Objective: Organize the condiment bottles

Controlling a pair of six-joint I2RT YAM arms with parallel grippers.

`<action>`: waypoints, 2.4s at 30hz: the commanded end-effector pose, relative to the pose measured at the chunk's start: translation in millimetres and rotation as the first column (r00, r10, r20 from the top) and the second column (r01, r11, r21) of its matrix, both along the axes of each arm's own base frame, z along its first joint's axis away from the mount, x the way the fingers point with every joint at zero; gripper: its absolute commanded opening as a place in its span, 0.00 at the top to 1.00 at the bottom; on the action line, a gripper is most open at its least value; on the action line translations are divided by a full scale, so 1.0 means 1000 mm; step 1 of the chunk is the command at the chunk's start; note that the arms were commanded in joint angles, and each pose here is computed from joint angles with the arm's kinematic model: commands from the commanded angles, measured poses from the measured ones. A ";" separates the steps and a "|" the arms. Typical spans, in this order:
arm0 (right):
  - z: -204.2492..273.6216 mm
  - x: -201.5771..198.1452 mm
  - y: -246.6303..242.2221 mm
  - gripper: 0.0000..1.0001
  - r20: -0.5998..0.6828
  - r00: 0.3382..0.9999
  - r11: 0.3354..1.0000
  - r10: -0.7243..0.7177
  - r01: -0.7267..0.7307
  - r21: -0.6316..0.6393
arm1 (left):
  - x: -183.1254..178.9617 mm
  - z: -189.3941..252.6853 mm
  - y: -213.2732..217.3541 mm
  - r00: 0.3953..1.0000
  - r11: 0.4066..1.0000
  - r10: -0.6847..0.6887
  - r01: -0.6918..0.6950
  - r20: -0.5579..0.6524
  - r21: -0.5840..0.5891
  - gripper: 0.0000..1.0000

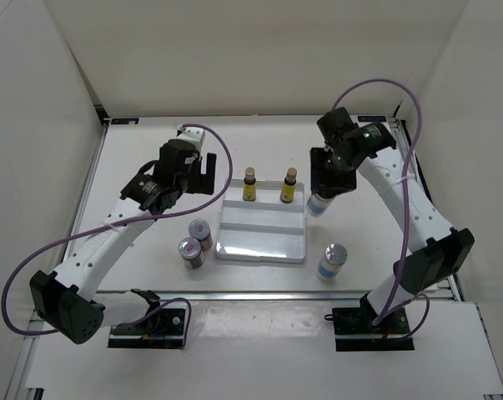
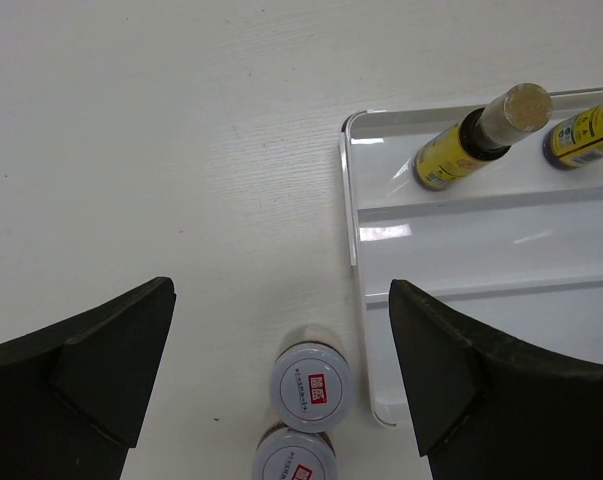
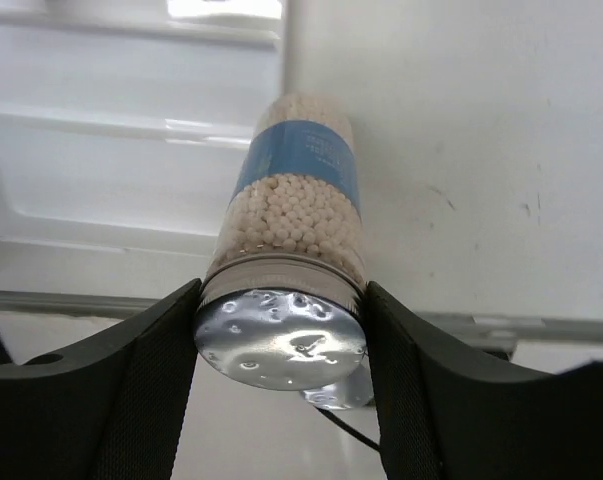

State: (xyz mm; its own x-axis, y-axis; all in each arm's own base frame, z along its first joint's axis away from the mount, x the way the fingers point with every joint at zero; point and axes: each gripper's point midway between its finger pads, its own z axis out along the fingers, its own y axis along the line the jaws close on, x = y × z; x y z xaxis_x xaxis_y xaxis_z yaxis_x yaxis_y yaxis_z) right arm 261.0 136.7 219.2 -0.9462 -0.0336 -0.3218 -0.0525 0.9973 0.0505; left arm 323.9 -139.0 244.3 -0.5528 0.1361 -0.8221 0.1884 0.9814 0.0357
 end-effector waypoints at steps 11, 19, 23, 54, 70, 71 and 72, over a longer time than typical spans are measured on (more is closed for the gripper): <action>-0.015 0.015 0.061 1.00 -0.063 0.981 0.981 0.182 -0.176 0.085 | -0.004 0.009 0.010 0.999 0.999 0.030 -0.031 0.037 0.018 0.01; -0.048 0.025 0.075 1.00 -0.089 0.976 0.978 0.199 -0.192 0.075 | -0.005 0.006 0.011 0.999 0.999 0.029 -0.031 0.036 0.041 0.01; -0.057 0.029 0.076 1.00 -0.098 0.974 0.977 0.206 -0.200 0.069 | -0.006 0.006 0.016 0.998 0.998 0.045 -0.047 0.043 0.051 0.01; -0.066 0.059 0.075 1.00 -0.032 0.981 0.981 0.193 -0.194 -0.012 | -0.004 0.008 0.019 0.998 0.996 0.049 -0.053 0.050 0.075 0.01; -0.068 0.050 0.075 0.70 -0.039 0.981 0.981 0.191 -0.192 -0.020 | -0.002 0.008 0.017 0.998 0.996 0.049 -0.053 0.050 0.075 0.01; -0.064 0.049 0.075 0.57 -0.029 0.981 0.981 0.191 -0.191 -0.016 | -0.001 0.006 0.017 0.998 0.995 0.049 -0.052 0.043 0.080 0.01; -0.062 0.045 0.072 0.38 -0.044 0.981 0.981 0.191 -0.192 -0.023 | -0.001 0.005 0.017 0.998 0.995 0.049 -0.052 0.043 0.080 0.01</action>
